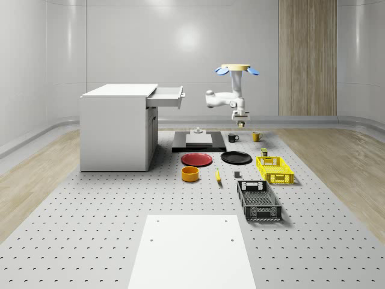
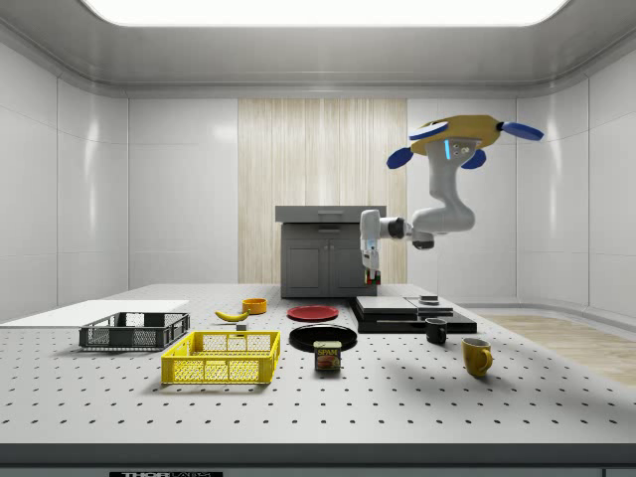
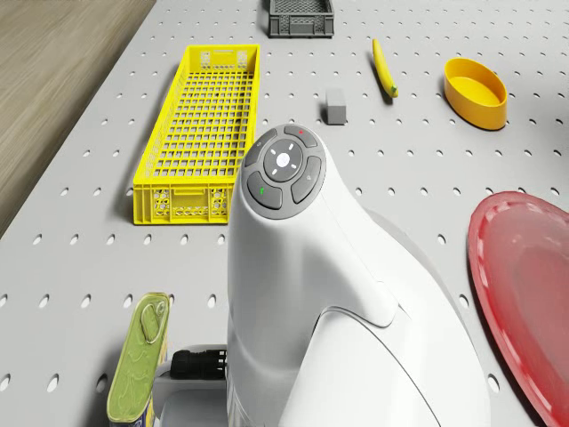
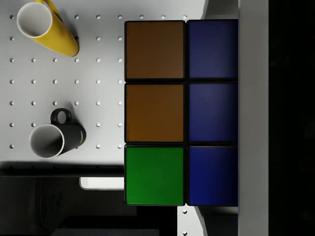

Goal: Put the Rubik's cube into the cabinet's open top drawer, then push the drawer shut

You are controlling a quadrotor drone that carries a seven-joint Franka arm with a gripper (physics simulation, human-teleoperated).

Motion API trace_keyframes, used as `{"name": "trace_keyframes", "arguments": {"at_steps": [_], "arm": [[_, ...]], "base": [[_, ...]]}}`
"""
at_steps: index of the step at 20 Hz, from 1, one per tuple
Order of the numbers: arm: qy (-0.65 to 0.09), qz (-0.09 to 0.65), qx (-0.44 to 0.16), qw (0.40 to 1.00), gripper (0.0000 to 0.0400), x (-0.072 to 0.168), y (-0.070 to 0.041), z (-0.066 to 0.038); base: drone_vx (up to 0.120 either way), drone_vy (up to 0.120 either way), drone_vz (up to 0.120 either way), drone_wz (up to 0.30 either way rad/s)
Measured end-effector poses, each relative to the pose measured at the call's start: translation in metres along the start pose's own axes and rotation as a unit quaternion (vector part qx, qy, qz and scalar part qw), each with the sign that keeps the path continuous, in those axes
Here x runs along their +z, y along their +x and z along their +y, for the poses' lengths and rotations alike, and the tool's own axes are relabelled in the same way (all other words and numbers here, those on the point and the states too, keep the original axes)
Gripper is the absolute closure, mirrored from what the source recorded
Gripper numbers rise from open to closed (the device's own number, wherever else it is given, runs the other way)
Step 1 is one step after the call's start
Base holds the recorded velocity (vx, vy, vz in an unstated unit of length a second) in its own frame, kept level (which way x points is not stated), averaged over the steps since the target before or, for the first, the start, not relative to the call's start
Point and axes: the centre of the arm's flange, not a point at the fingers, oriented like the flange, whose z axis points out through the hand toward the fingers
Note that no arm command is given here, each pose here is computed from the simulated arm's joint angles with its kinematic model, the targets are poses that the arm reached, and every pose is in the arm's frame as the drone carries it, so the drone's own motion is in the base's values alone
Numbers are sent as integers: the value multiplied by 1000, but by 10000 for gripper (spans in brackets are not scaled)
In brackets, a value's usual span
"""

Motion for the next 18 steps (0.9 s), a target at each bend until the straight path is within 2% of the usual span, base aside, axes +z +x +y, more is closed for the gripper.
{"name": "trace_keyframes", "arguments": {"at_steps": [18], "arm": [[0, 0, 0, 1000, 75, 0, 0, 0]], "base": [[0, -120, 120, 0]]}}
